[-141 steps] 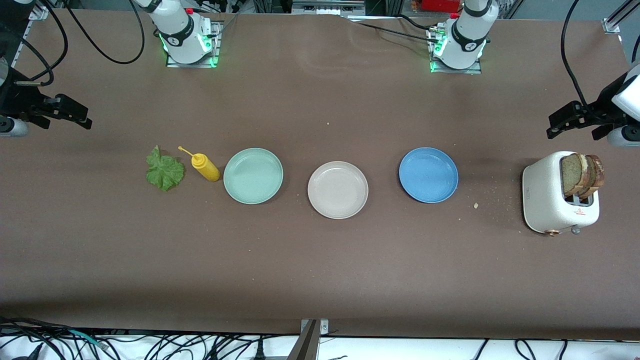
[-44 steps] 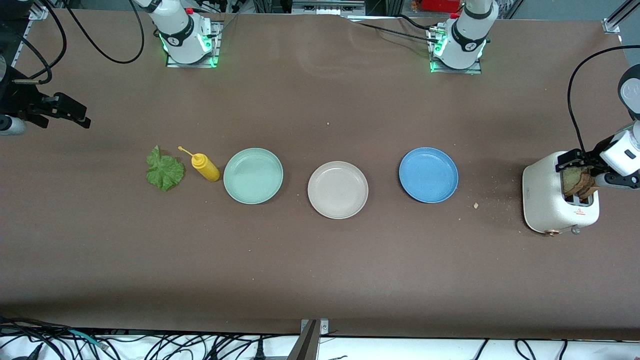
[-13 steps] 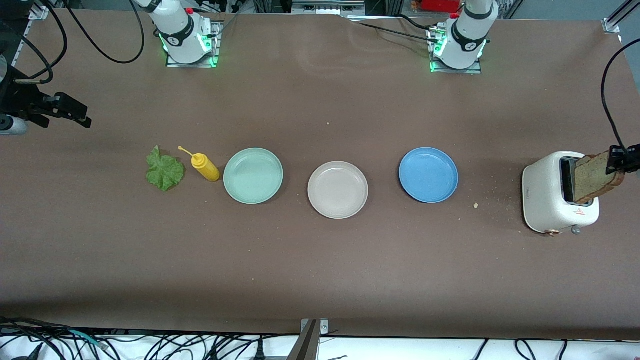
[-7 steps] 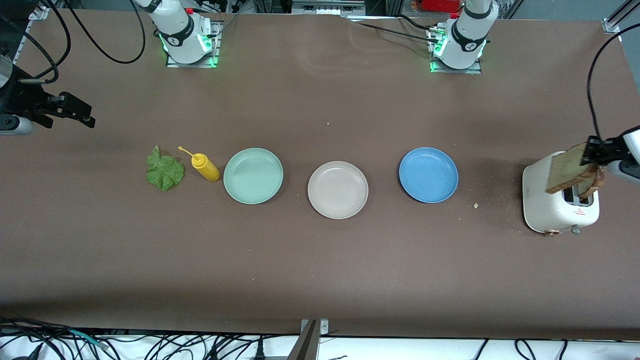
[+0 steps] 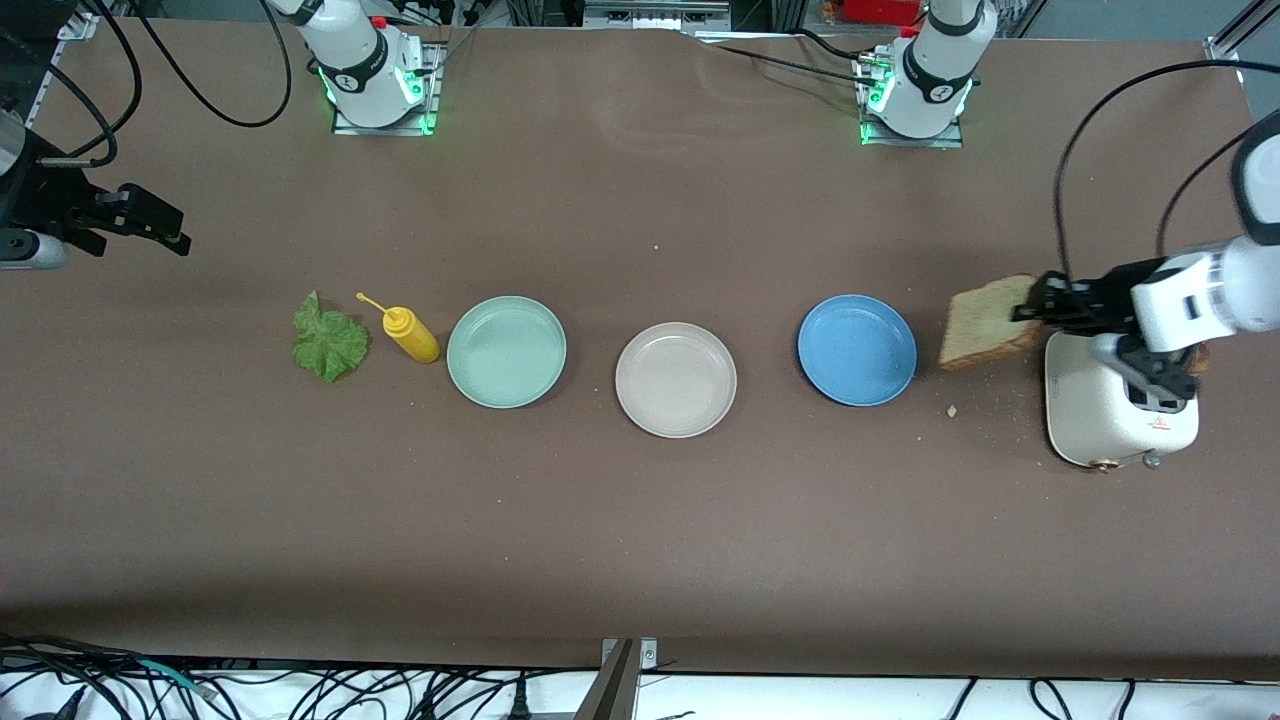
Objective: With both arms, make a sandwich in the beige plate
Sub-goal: 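Carry the toast over the beige plate and lower it with the left gripper, then open the left gripper to release the toast onto the beige plate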
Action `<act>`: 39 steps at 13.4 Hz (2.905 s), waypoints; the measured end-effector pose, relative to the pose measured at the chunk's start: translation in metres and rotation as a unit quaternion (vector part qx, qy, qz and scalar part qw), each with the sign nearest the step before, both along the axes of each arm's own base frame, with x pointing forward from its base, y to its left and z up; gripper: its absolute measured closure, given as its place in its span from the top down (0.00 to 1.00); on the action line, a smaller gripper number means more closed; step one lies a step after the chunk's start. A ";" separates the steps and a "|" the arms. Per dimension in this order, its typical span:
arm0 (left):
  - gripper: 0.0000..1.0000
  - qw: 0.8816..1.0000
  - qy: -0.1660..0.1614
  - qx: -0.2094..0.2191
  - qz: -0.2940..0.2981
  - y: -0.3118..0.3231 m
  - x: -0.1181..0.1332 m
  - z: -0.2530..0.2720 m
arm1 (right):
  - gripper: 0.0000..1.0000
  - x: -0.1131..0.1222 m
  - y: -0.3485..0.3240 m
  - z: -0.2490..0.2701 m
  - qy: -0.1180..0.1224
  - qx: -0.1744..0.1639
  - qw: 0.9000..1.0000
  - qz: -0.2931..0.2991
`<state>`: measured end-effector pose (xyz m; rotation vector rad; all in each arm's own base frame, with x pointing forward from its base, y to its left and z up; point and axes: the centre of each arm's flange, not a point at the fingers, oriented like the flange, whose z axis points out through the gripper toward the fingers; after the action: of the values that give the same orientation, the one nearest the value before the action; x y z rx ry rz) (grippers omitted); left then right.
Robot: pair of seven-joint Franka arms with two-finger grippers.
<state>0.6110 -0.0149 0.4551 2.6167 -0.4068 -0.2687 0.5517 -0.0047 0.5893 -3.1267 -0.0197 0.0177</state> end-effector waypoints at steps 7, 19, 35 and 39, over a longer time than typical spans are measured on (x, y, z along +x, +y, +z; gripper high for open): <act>0.09 0.984 0.127 -0.106 0.061 -0.111 0.010 -0.083 | 1.00 0.000 0.000 0.000 0.001 0.000 1.000 0.000; 0.09 0.972 0.138 -0.167 0.090 -0.249 0.020 -0.180 | 1.00 -0.002 -0.001 -0.001 0.008 0.000 1.000 -0.001; 0.09 0.976 0.100 -0.158 0.114 -0.306 0.012 -0.224 | 1.00 -0.002 -0.007 -0.001 0.008 0.000 1.000 -0.006; 0.22 0.977 0.095 -0.151 0.119 -0.309 0.011 -0.234 | 1.00 -0.002 -0.007 -0.001 0.008 0.000 1.000 -0.006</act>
<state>0.6217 -0.3242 0.2212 2.2883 -0.0597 -0.3423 0.5496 -0.0118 0.5880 -3.1257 0.0001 0.0440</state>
